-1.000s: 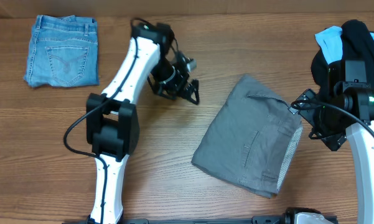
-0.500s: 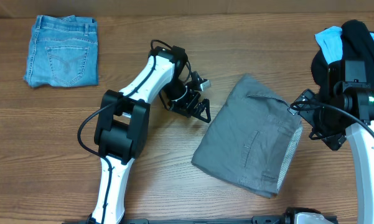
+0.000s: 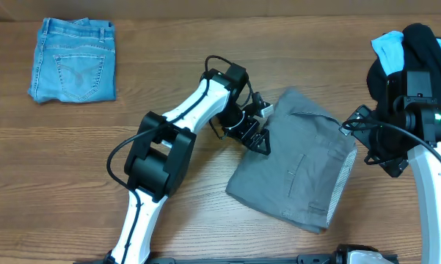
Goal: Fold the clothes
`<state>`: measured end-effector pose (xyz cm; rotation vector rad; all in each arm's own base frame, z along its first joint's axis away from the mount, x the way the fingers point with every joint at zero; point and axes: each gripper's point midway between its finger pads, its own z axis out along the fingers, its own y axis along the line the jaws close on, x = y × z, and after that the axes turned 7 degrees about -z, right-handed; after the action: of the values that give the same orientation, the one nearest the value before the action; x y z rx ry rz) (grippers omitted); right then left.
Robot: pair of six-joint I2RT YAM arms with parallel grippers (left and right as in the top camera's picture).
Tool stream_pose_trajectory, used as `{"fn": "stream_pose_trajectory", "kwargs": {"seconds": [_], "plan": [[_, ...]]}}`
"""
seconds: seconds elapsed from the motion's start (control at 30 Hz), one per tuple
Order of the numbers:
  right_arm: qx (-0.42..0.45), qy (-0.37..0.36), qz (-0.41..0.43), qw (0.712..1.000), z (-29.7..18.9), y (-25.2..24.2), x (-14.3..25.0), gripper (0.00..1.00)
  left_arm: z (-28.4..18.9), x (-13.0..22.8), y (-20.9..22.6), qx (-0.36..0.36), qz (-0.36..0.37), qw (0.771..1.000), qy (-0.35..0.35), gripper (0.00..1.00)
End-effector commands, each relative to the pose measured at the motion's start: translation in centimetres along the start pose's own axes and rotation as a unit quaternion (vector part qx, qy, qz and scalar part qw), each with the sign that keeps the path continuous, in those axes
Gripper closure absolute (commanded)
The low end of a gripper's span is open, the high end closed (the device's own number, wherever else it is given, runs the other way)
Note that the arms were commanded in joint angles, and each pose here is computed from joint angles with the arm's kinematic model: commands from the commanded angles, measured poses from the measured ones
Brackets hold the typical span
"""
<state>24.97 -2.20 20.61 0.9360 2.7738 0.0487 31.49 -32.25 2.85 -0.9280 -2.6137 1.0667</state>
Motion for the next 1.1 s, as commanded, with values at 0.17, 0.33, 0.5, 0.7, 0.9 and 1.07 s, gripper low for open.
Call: {"fn": "stream_pose_trajectory", "kwargs": {"seconds": [0.17, 0.33, 0.5, 0.7, 0.9, 1.07], "plan": [[-0.004, -0.017, -0.001, 1.0, -0.8, 0.0, -0.6, 0.0, 1.9, 0.1, 0.7, -0.01, 0.001, 1.0, -0.006, 0.0], [-0.004, -0.017, 0.0, 1.0, -0.8, 0.0, -0.6, 0.0, 1.9, -0.4, 0.8, -0.013, 0.002, 1.0, -0.014, 0.12], [-0.004, -0.016, -0.001, 1.0, -0.8, -0.1, -0.5, 0.0, 1.8, -0.5, 1.4, -0.031, 0.005, 0.999, -0.015, 0.35], [0.0, -0.01, -0.001, 1.0, -0.8, -0.2, -0.2, 0.0, 0.9, -0.5, 5.0, -0.123, -0.016, 0.992, -0.017, 0.67], [0.003, -0.007, -0.011, 1.0, -0.8, -0.4, -0.1, 0.0, -3.0, -0.6, 10.1, -0.205, -0.052, 0.977, -0.037, 0.67], [0.003, -0.006, -0.012, 1.0, -0.8, -0.4, 0.0, 0.0, -8.1, -0.3, 14.2, -0.237, -0.098, 0.964, -0.064, 0.66]]}}
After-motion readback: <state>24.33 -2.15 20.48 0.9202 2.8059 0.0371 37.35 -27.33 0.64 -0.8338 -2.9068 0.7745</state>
